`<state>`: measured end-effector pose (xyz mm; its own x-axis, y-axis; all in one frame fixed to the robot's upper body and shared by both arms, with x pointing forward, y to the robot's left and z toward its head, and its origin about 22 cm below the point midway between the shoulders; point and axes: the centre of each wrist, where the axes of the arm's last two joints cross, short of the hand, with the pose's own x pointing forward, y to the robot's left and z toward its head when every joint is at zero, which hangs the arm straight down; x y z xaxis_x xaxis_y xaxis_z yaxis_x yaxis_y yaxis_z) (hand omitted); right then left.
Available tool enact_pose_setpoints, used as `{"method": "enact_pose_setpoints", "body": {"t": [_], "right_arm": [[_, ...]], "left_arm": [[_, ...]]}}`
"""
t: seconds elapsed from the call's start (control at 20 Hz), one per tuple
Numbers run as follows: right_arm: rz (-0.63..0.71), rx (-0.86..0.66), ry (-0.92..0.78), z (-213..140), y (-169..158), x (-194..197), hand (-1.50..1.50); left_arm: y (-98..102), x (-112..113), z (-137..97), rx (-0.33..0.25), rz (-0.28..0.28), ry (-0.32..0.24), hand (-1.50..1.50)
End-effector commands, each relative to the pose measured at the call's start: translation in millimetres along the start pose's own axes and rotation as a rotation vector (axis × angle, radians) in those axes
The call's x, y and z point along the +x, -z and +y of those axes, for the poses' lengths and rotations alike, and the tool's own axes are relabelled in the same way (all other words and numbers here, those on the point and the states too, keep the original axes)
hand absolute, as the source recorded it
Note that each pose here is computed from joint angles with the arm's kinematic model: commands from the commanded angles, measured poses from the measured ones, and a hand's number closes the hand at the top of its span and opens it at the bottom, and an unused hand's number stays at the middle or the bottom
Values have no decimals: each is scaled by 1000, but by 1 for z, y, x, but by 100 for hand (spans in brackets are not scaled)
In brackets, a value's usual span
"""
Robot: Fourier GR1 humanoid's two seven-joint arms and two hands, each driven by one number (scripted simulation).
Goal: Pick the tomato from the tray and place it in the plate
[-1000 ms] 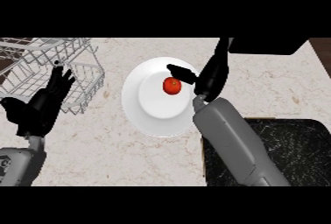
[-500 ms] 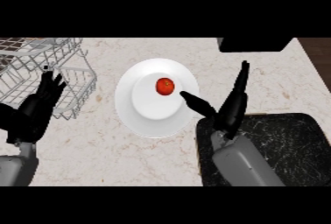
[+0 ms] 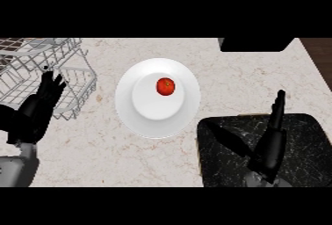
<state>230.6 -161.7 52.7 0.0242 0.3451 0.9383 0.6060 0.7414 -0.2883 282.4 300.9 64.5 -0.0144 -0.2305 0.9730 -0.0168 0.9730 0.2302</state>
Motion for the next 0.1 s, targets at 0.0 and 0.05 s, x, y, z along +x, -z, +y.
{"method": "enact_pose_setpoints", "body": {"t": [0.0, 0.05], "right_arm": [[-21, -14, -42, -36, -26, -15, -150], [-23, -27, -71, -33, -20, -19, -150]], "left_arm": [[9, 28, 6, -20, -177, 21, 0], [15, 37, -11, -53, -155, 1, 0]]}}
